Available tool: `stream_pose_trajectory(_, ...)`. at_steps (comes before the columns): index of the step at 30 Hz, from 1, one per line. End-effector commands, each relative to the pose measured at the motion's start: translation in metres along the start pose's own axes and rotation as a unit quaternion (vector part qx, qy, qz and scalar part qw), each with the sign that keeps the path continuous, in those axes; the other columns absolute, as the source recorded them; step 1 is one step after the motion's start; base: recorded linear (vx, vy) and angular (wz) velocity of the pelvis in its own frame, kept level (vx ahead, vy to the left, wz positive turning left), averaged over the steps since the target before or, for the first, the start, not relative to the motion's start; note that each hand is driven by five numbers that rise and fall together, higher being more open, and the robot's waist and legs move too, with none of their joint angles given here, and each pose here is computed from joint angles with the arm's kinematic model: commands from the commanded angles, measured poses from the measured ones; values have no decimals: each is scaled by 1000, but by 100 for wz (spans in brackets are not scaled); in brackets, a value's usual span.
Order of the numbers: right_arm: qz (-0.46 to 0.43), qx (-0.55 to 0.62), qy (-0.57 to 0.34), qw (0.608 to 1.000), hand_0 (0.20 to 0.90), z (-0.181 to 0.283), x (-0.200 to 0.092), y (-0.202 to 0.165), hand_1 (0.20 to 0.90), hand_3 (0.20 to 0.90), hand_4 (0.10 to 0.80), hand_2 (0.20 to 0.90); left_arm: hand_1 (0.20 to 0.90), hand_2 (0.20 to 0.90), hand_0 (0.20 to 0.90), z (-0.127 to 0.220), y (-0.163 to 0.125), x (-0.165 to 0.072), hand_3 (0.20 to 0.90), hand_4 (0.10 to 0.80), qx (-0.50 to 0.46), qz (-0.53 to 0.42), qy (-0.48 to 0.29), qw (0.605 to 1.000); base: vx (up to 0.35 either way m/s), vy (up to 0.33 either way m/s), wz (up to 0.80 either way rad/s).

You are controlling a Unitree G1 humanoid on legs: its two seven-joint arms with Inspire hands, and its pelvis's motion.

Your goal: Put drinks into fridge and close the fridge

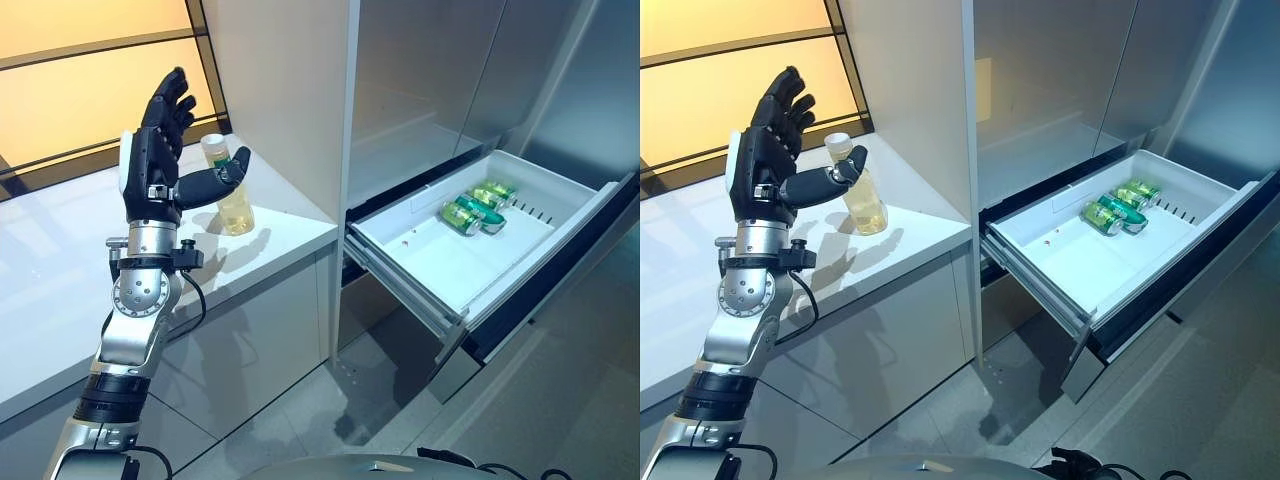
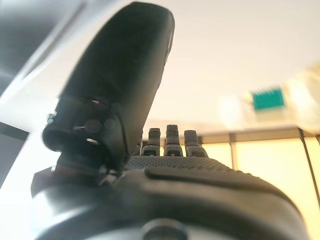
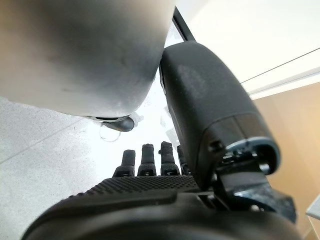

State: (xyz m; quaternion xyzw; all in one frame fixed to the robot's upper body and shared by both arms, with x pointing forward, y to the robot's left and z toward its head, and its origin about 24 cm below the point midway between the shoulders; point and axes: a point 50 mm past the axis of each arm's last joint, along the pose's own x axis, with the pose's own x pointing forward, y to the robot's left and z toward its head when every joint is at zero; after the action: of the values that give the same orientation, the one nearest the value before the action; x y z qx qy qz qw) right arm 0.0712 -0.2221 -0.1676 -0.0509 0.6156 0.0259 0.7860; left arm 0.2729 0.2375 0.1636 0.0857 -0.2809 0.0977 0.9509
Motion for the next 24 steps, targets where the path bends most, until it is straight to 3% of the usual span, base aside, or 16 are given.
stream_pose_trajectory(1, 37, -32, 22, 999, 900, -6, 3, 21, 900, 900, 800, 900, 900, 900, 900, 43, 4, 23, 900, 800, 4, 29, -142, 989, 0, 0, 0)
stream_pose_trajectory(24, 32, -47, 32, 998, 900, -9, 1, 10, 900, 900, 800, 900, 900, 900, 900, -13, 10, 18, 900, 800, -25, 51, -12, 998, 18, 25, -4)
